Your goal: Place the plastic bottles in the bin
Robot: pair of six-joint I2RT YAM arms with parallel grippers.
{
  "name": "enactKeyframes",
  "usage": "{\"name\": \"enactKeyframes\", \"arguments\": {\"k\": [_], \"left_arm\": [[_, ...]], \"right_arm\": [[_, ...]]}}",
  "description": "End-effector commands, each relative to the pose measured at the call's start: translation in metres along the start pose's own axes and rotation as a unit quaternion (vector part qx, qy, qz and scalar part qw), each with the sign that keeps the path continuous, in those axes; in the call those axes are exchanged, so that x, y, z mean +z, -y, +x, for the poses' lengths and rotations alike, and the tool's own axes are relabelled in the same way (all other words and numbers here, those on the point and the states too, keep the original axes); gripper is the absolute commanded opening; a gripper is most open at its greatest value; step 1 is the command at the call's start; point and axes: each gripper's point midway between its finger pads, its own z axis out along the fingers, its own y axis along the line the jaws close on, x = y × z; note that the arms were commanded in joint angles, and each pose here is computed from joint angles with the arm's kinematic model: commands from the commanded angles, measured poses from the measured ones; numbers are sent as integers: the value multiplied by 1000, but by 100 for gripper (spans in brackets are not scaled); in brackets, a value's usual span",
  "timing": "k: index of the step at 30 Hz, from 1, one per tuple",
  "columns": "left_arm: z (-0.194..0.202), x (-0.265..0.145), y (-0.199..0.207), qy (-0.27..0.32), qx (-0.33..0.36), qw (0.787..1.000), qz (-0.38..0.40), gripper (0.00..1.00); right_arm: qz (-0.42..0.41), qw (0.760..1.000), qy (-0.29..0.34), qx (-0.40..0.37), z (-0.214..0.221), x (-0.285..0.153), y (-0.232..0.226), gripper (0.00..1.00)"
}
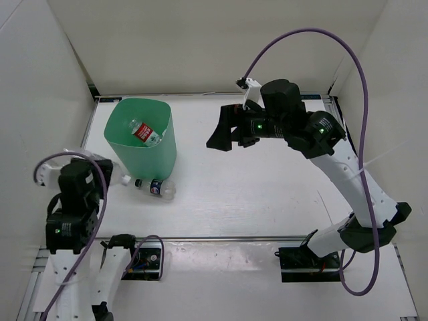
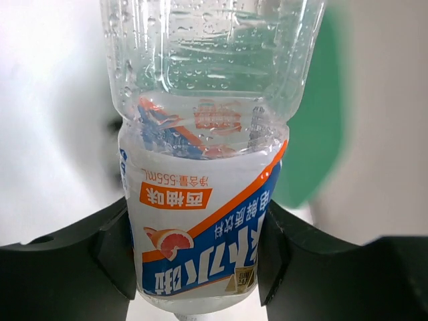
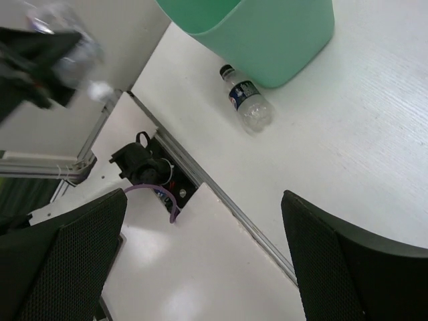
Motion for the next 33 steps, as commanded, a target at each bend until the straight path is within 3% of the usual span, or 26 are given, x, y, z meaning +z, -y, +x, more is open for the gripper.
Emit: {"name": "enactKeyframes", "arguments": {"k": [1,4,8,15,17,18,19,20,25,27,28,30,31,33], "left_arm": [[-50,-18,31,90,81,992,27,38],[-77,-11,90,135,122,980,82,39],[-77,24,141,130,162,972,109,39],[-16,88,178,110,289,948,73,43],[3,88,185,102,309,942,78,55],[-3,85,187,121,306,942,70,70],[-2,86,187,129,293,945,63,92],[-3,85,187,136,289,946,59,100],[-36,37,212,153,266,947,98,100],[-37,33,196,122,243,959,82,100],[-24,33,188,80,233,965,90,100],[-7,34,165,26,169,982,84,100],[29,46,136,-40,170,983,64,100],[51,47,110,-86,92,991,46,100]], "right_arm": [[-7,1000,11,-18,-1,-6,1,100],[-11,1000,10,-13,-2,-3,6,100],[-21,1000,9,-2,-8,-3,13,100],[3,1000,24,9,-23,-6,41,100],[-1,1000,26,15,-22,-13,45,100],[5,999,33,22,-27,-17,53,100],[4,999,37,30,-28,-22,55,100],[3,999,42,31,-30,-27,56,100],[1,996,70,61,-49,-60,66,100],[17,994,80,71,-53,-68,77,100],[20,994,92,64,-57,-75,73,100],[44,991,115,60,-67,-84,77,100],[49,990,117,61,-67,-87,77,100],[51,989,127,50,-72,-91,74,100]]}}
